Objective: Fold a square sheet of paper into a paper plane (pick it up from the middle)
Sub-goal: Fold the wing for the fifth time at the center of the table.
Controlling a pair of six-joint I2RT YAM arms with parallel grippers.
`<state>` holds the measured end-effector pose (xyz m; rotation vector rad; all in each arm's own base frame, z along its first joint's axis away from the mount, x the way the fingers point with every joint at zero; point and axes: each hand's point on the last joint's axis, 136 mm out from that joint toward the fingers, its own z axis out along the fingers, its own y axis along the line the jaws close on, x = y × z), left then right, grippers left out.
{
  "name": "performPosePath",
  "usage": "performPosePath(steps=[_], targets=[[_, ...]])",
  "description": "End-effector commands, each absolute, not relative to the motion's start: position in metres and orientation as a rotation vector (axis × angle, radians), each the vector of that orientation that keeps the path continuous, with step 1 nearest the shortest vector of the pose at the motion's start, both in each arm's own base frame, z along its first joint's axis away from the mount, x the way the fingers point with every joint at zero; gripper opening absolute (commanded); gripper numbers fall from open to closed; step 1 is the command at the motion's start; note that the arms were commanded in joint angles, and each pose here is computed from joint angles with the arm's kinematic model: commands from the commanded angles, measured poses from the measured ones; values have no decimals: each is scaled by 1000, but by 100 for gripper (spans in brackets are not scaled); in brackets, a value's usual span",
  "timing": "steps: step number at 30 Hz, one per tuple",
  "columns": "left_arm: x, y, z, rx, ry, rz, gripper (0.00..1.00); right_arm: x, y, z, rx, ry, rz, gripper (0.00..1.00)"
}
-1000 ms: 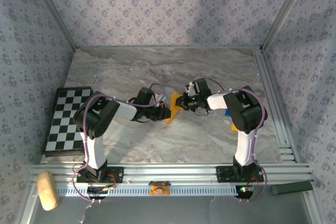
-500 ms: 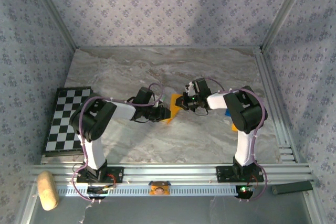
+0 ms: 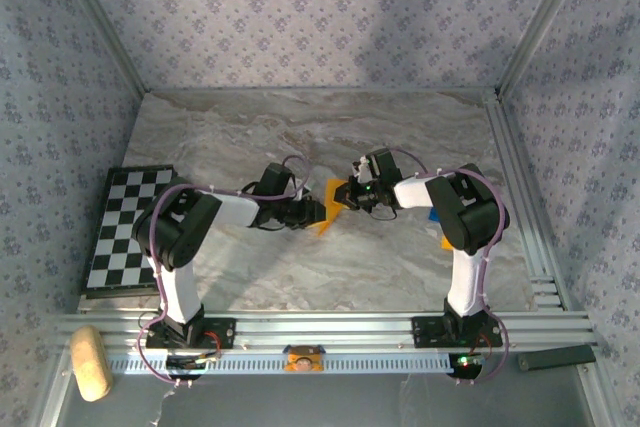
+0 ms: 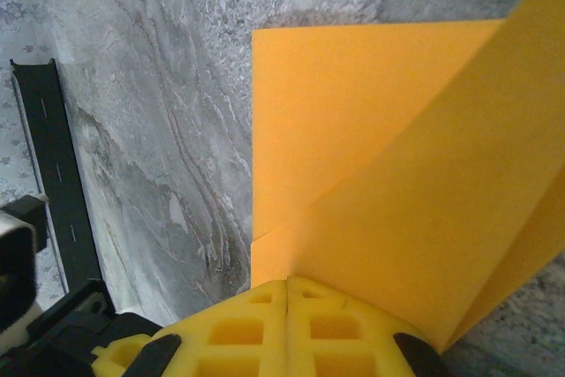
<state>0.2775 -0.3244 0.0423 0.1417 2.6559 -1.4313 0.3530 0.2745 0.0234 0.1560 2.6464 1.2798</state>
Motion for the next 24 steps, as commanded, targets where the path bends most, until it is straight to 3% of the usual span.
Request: performPosePath(steps=[1,13,24], targets=[[290,-328,58,161,2599,-1441,20,335,257,-14,226,2794,1147,5],[276,-325,44,165,2655,-1473,1,335,256,-13,233,2792,1141,4],[256,-322,26,190,2732,-1521,0,333,253,-18,248,2811,1109,4]])
